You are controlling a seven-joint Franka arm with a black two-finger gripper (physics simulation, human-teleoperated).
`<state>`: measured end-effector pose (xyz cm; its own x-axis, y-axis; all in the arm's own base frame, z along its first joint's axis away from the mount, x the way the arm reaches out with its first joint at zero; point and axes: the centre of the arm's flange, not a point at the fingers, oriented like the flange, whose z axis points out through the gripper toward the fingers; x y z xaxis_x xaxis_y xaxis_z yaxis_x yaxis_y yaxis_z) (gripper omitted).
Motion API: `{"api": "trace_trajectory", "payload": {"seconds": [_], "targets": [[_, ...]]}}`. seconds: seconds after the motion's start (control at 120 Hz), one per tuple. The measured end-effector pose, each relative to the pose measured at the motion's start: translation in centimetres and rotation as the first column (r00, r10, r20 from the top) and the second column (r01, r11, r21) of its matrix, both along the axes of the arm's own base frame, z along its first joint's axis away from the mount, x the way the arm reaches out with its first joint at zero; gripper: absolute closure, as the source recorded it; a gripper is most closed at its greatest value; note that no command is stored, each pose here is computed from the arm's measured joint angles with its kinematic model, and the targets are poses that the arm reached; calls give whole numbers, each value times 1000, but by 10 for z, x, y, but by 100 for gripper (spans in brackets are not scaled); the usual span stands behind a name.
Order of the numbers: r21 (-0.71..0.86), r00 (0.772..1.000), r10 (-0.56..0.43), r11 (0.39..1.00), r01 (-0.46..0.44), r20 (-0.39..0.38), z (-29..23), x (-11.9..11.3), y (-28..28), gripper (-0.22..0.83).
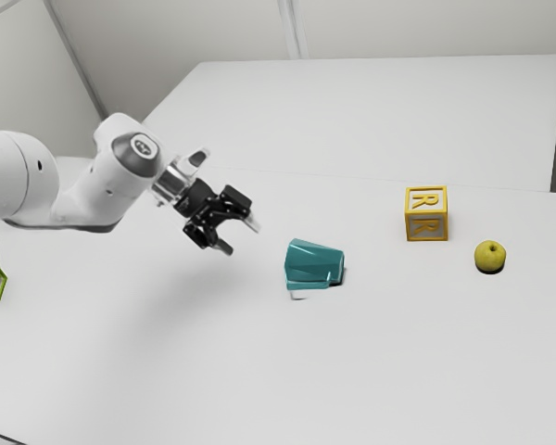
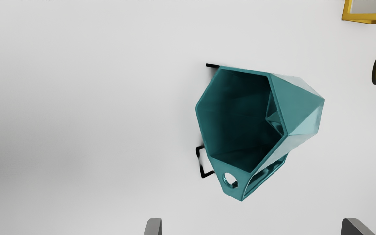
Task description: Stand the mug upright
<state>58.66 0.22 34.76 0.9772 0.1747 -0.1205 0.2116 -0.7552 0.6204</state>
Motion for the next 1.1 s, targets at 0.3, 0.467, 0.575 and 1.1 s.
{"api": "trace_trajectory", "payload": {"seconds": [0.3, 0.467, 0.575, 1.1], "targets": [[-63, 998, -60, 996, 61, 20, -33, 5, -57, 1], [-65, 996, -77, 995, 79, 40, -43, 8, -71, 2], [-58, 995, -80, 995, 83, 63, -43, 14, -74, 2], [-51, 988, -109, 992, 115, 113, -53, 30, -88, 27]]}}
